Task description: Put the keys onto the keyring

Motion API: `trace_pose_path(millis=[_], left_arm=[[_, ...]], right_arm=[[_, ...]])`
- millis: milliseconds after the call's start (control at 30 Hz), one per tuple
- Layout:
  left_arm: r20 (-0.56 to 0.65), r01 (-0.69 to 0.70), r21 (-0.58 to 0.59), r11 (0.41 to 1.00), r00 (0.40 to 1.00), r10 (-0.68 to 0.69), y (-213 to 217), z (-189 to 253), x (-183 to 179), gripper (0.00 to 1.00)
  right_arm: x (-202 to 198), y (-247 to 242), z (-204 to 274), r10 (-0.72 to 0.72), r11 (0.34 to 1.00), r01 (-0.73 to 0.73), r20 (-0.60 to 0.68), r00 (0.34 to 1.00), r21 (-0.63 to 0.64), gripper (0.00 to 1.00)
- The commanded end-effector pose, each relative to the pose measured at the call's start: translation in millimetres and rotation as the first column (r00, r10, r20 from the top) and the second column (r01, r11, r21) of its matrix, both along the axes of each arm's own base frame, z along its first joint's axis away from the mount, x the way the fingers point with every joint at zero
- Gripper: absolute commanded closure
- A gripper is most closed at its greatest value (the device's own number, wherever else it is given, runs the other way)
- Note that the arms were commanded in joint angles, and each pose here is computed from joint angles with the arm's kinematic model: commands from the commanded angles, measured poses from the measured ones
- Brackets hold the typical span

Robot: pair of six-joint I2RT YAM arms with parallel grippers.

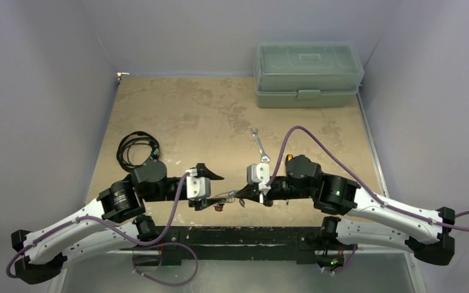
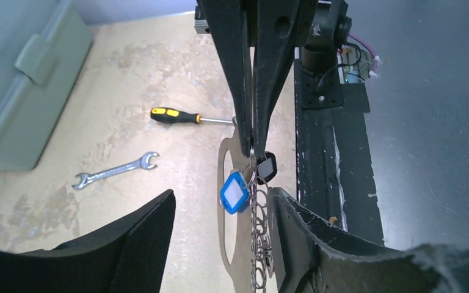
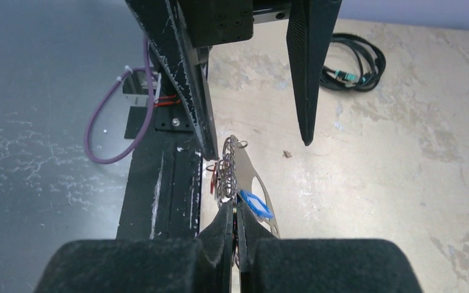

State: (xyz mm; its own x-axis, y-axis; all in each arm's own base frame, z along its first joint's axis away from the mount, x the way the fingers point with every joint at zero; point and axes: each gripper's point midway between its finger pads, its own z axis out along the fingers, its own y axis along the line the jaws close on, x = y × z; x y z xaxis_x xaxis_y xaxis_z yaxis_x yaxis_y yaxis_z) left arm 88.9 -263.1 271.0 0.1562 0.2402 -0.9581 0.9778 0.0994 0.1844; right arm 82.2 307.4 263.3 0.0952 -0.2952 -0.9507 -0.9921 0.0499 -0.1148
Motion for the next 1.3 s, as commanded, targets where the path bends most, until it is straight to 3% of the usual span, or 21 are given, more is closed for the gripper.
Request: trace_pose_path(millis=[0,233,500,633,767,1000,1167,1267], left_arm=[[0.08,-0.015,-0.066,0.998,0.997,0.02,1.6,14.6,6.3,0.45],[0.062,0.109,-0.041,0.993,0.992,-0.107,-11.6,5.9,-7.9,0.51],[0.033,0.199,-0.028,0.98,0.98,-0.198,-22.3,3.1,-16.2,0.73],[0.026,0.207,-0.028,0.978,0.978,-0.206,-23.0,2.6,-16.7,0.76],[0.023,0.206,-0.031,0.978,0.978,-0.206,-23.5,2.6,-15.9,0.76],[0.035,0.203,-0.052,0.978,0.979,-0.201,-21.2,8.0,-15.7,0.67],[0.056,0.135,-0.1,0.986,0.99,-0.13,-13.0,26.6,-7.3,0.65],[0.034,0.107,-0.158,0.982,0.994,-0.103,-10.3,39.4,-6.2,0.55]], right_arm=[[-7.1,1.4,45.5,0.041,0.989,-0.051,0.07,0.997,0.139,1.0],[-19.7,-0.9,57.3,0.1,0.975,-0.115,0.086,0.991,0.189,1.0],[-20.9,2.1,58.5,0.11,0.969,-0.127,0.091,0.99,0.21,1.0],[-19.0,3.2,61.4,0.095,0.965,-0.115,0.092,0.991,0.236,1.0],[-16.6,1.0,66.5,0.07,0.958,-0.094,0.095,0.993,0.271,1.0],[-11.0,-1.1,72.2,0.02,0.942,-0.045,0.078,0.997,0.333,1.0],[-12.9,0.7,67.2,0.029,0.934,-0.049,0.063,0.998,0.353,1.0],[-11.6,1.8,69.0,0.022,0.929,-0.044,0.062,0.998,0.368,1.0]])
